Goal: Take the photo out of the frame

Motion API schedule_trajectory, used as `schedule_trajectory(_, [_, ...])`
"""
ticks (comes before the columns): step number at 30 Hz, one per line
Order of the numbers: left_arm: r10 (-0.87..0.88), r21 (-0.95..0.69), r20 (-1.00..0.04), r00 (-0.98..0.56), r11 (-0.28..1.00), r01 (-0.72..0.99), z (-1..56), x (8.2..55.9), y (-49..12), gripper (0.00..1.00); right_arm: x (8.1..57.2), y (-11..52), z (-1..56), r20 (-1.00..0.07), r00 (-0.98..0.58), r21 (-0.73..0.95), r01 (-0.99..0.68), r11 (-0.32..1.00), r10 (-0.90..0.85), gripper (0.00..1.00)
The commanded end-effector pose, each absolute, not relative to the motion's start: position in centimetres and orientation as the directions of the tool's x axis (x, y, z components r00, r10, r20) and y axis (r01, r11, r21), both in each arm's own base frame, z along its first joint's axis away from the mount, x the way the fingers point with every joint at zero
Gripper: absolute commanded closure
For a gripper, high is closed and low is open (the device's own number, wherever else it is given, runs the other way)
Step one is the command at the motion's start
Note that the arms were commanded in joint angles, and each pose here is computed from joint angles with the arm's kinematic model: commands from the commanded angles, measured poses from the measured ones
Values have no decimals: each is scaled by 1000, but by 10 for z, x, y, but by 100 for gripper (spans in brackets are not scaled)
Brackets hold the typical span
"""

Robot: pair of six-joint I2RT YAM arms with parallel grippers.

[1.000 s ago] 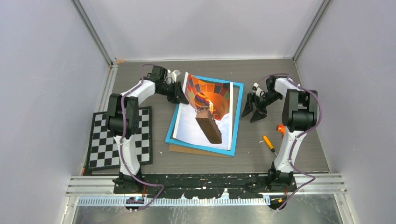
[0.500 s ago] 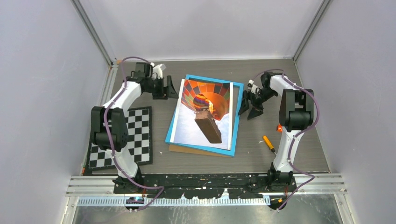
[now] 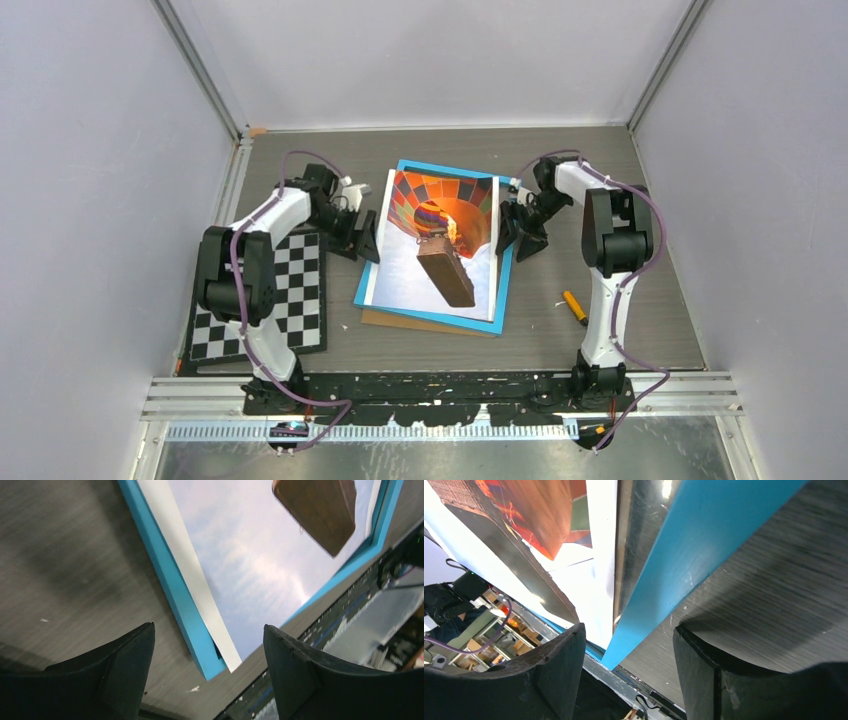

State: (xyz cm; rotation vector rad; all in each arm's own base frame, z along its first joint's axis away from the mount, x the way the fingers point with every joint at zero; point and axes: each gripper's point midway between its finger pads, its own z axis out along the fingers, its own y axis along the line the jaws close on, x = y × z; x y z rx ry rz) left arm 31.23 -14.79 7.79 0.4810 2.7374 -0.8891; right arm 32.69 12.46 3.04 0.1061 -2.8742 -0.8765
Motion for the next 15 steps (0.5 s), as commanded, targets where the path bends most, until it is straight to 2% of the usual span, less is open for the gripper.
schedule_trajectory(1, [403, -587, -304, -863, 635, 503, 87, 263, -159, 20, 337, 125, 35, 76, -988, 547, -69, 834, -132, 31])
schedule_trajectory(7, [503, -610, -339, -795, 526, 593, 96, 227, -169, 22, 337, 137, 35, 71, -984, 553, -100, 827, -166, 31])
schedule_trajectory(15, [547, -607, -388, -742, 454, 652, 112, 217, -173, 24, 338, 145, 35, 60, -978, 556, -133, 820, -200, 31])
